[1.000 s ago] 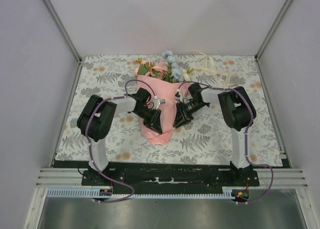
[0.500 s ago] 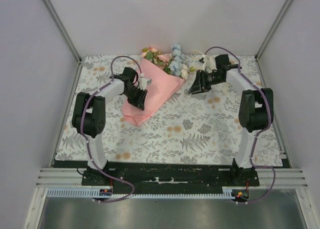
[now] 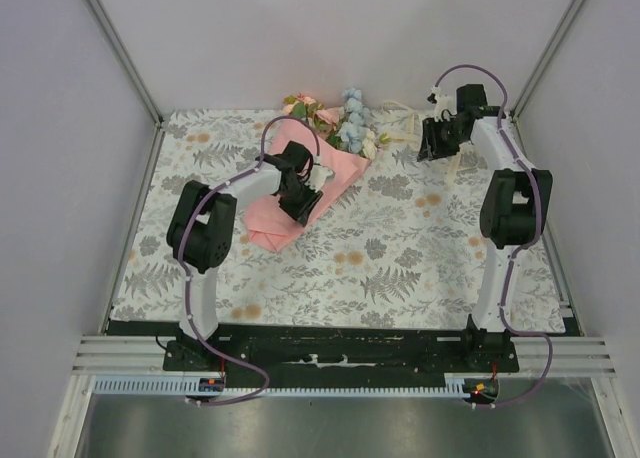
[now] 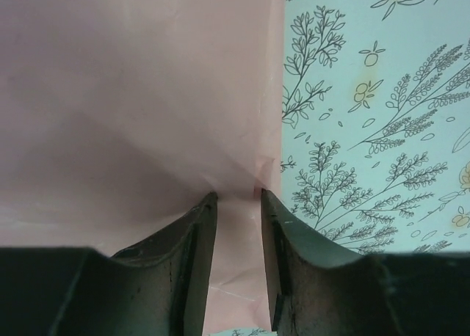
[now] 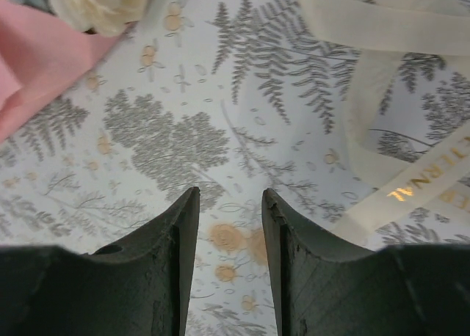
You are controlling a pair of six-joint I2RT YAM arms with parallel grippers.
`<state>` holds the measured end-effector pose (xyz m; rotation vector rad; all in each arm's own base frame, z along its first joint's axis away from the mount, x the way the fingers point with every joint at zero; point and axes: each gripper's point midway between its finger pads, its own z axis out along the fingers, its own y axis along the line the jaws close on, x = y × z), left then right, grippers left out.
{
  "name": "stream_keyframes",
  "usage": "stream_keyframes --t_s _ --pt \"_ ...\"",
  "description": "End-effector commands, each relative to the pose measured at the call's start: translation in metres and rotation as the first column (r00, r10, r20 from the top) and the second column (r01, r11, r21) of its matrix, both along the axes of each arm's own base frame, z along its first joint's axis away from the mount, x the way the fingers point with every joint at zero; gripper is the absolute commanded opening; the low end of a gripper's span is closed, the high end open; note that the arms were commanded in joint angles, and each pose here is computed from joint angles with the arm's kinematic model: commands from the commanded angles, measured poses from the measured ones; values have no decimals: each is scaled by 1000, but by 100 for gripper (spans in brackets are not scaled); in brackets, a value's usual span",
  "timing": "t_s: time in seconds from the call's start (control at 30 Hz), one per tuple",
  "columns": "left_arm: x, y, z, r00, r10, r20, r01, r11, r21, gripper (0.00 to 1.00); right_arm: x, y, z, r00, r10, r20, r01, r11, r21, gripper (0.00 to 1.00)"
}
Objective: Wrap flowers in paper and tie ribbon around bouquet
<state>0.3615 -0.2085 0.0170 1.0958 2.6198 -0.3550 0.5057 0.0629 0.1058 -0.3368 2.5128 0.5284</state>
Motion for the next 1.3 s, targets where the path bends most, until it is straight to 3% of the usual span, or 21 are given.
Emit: stream_keyframes --t_s 0.0,0.27,0.43,0.7,0.77,0.97,1.27 --pt "19 35 -27 999 2 38 -8 988 155 40 29 -48 -6 997 -44 70 58 975 -212 47" --pt "95 84 -25 986 74 146 -108 965 238 39 58 -107 -14 984 -116 132 157 920 -360 50" --pt "121 87 -6 977 85 197 -125 972 201 40 66 -133 -29 978 -157 136 197 907 -372 50" --pt "117 48 73 958 122 258 -111 992 -59 47 75 -123 -42 982 -154 105 180 932 -314 52" --pt "116 41 96 950 125 287 -96 989 -111 47 79 -122 -41 983 -149 106 175 936 -305 61" --pt "119 36 165 906 159 392 -89 978 -190 54 83 -120 -43 985 -139 98 164 930 -329 64" --pt "95 29 215 888 202 413 -79 952 -296 55 11 -85 -60 970 -209 -122 188 968 -165 63"
